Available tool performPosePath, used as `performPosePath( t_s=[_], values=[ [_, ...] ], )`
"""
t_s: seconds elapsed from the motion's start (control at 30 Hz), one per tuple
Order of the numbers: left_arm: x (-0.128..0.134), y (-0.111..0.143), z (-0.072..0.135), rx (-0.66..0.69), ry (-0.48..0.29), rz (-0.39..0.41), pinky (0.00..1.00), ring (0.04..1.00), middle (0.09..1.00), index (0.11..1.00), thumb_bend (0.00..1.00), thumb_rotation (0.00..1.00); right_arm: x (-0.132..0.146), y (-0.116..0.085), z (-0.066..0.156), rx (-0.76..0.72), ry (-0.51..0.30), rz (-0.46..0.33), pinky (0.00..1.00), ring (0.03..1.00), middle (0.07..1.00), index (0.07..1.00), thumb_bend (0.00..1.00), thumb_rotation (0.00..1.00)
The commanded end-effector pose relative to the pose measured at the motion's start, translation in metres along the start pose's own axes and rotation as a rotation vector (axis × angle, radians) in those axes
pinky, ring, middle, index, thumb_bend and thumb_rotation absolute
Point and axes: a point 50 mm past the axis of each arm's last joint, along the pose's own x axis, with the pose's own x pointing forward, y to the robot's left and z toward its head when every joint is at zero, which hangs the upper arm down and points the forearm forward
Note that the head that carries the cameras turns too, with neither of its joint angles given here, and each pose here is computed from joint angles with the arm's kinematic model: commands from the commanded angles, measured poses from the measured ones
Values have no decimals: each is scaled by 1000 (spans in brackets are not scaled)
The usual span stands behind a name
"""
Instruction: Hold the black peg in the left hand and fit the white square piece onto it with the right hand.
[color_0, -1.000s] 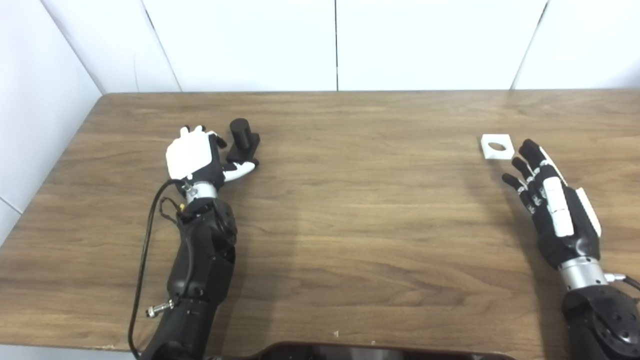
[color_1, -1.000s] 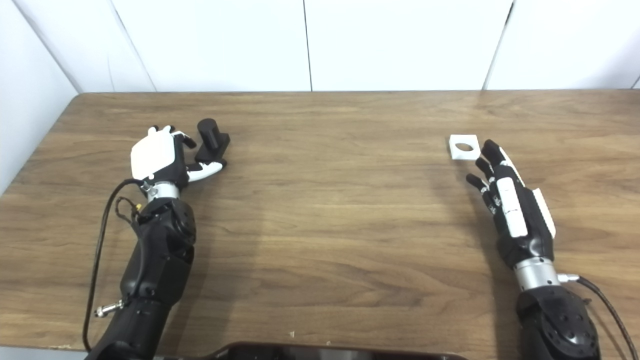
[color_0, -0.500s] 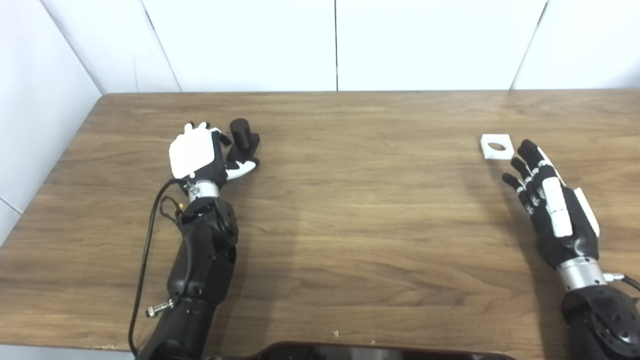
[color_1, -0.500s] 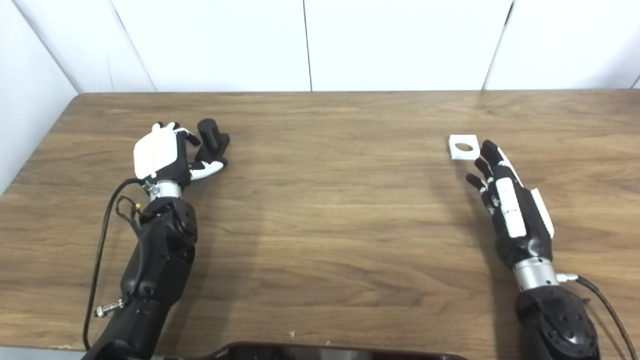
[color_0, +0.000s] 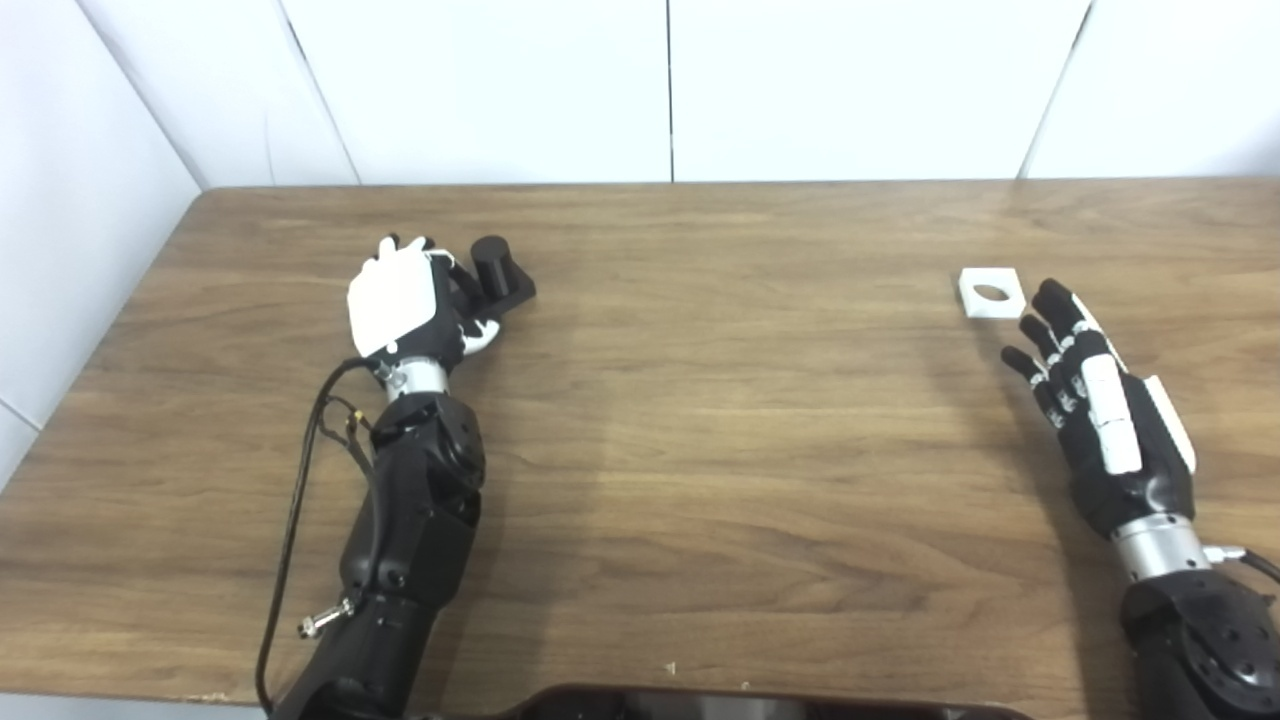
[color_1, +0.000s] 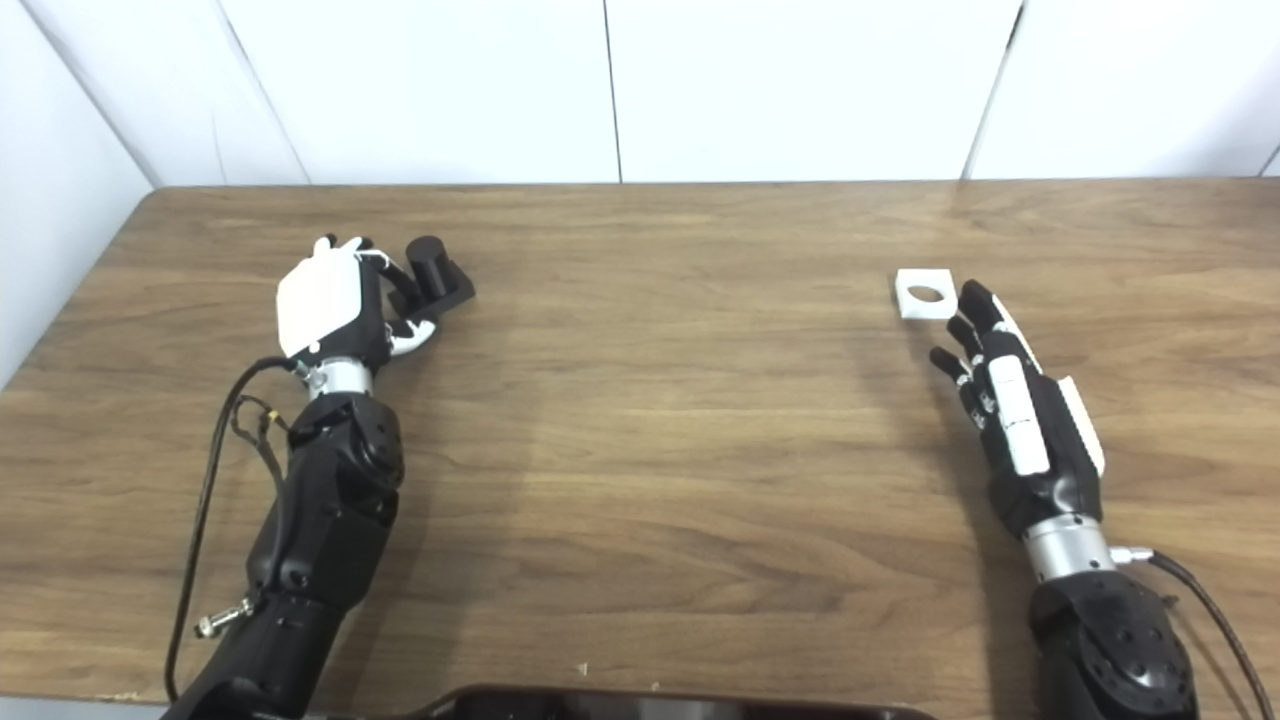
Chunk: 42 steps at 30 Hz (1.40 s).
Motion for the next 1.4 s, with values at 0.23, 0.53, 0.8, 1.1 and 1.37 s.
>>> performPosePath(
  t_s=[0.23,0.53,0.8,1.1,1.37],
  values=[
    [8,11,-2,-23,4,64,979,1000,881,484,509,67,-6,0,-5,16,4,4,909,981,981,953,582,877],
    [6,8,-4,-49,1,66,996,1000,885,484,509,66,-6,-3,-6,9,7,16,917,975,981,957,588,891],
    [6,7,-4,-52,1,66,998,1000,889,485,508,66,-5,-4,-6,9,9,18,914,973,980,953,582,883],
    [5,7,-4,-66,-3,71,997,1000,891,485,508,64,-5,-4,-8,-8,17,43,921,982,988,962,586,907],
    [4,7,-4,-56,-1,67,999,1000,896,487,507,67,-4,-4,-8,-26,24,61,915,985,992,971,605,907]
  ],
)
